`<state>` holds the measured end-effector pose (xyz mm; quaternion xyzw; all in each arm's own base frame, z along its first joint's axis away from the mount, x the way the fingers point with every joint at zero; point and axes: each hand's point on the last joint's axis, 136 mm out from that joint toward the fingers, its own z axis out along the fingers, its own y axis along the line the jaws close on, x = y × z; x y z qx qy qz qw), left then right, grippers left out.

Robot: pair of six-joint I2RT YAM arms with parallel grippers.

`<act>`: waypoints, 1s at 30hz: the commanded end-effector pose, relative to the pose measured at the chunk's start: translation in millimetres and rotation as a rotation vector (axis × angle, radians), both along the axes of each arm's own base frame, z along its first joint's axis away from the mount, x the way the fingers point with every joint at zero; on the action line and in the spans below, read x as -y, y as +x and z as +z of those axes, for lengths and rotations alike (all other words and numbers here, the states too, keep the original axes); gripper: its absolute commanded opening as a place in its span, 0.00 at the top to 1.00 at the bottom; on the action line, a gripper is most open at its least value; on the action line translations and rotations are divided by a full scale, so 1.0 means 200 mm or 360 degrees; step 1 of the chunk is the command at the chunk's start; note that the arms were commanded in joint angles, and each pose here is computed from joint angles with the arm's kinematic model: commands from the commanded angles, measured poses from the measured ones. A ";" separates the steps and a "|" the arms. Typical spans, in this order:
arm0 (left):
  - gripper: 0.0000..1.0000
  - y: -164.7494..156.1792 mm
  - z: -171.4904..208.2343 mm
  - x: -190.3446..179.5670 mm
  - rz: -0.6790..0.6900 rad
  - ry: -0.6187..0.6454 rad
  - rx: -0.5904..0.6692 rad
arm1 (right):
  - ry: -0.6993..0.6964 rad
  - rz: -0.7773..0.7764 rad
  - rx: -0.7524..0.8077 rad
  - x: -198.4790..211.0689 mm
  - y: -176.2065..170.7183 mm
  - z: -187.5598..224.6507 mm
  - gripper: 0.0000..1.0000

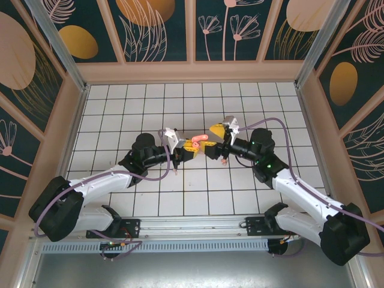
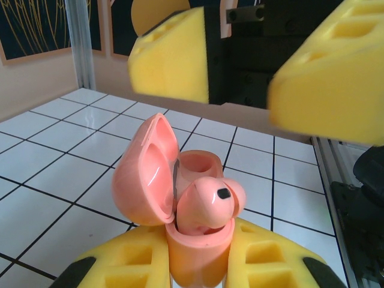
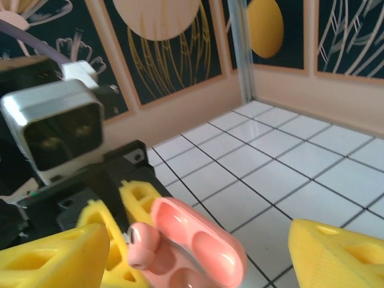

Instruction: Insert the wireless bluetooth earbuds into the charging case

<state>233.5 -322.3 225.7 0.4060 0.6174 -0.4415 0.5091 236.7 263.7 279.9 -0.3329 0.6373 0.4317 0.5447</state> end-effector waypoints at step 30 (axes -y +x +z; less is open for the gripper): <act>0.92 -0.02 0.12 0.02 -0.0032 -0.0086 0.0099 | -0.0044 0.0093 -0.0023 -0.07 0.01 -0.04 0.17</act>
